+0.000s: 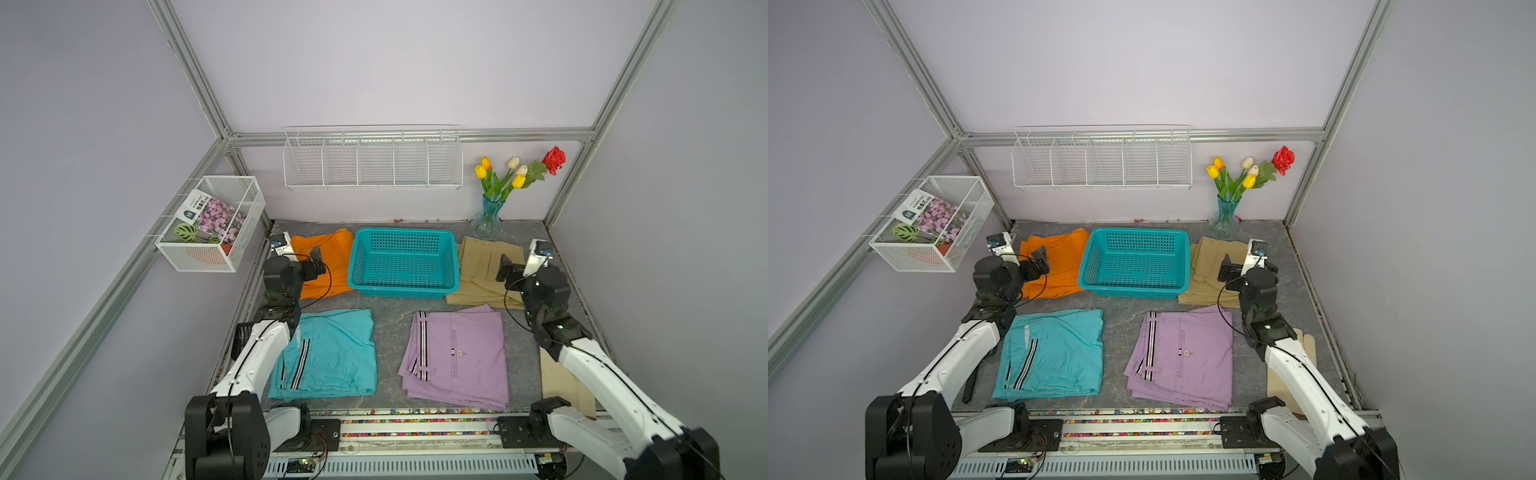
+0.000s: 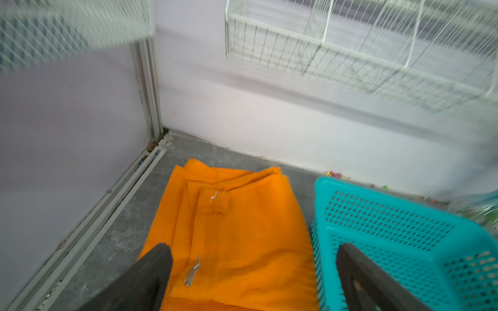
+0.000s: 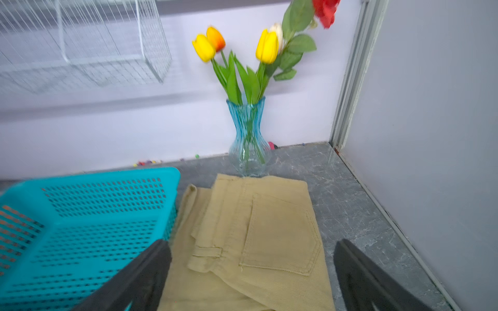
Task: Put the folded long pants in the basket
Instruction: Pick up the long pant at the center of the board.
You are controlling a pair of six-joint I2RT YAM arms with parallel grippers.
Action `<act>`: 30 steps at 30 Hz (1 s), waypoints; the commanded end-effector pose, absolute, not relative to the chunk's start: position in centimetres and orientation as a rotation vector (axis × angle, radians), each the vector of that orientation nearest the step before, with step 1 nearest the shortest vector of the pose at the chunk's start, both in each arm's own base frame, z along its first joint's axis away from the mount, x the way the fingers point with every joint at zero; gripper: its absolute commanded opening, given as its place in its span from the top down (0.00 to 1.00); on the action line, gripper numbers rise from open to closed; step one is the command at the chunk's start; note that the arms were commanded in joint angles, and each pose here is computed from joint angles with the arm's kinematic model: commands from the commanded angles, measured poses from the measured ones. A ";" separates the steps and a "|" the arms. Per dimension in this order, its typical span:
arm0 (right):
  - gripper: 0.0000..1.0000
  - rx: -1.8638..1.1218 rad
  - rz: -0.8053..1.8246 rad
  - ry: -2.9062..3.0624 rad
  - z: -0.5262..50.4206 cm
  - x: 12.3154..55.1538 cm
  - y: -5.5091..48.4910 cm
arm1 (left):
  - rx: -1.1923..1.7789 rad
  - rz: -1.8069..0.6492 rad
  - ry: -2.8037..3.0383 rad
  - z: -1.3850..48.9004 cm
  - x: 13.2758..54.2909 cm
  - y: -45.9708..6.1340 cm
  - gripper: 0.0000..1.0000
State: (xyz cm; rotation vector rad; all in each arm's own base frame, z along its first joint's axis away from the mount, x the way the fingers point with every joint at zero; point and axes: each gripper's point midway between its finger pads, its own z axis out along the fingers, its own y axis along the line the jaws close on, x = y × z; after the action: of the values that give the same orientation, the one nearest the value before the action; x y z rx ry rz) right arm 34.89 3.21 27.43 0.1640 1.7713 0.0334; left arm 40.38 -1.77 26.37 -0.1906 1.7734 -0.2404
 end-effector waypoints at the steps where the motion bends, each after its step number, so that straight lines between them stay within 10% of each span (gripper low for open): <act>1: 0.01 0.278 0.133 2.098 20.8 30.5 3.5 | -0.259 -0.600 2.004 20.6 37.5 -6.2 0.00; 7: 0.01 0.536 0.320 2.287 18.0 24.7 4.1 | -0.395 -1.090 2.226 18.3 33.2 -12.2 0.00; 13: 0.03 0.556 0.603 2.420 13.9 22.5 7.9 | -0.229 -0.959 2.376 18.4 25.1 -18.2 0.00; 20: 0.02 0.574 0.623 2.409 10.6 19.8 7.3 | -0.140 -1.588 2.209 17.2 18.3 -22.8 0.00; 30: 0.02 0.623 0.470 2.593 6.1 19.7 6.6 | -0.078 -1.290 2.433 14.4 20.8 -24.3 0.00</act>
State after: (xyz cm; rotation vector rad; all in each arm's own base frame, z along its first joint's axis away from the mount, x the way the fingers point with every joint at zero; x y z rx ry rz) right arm 19.78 6.78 6.97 0.6173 2.5429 0.5159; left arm 20.23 -23.23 15.97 -0.1388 2.3542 -1.3561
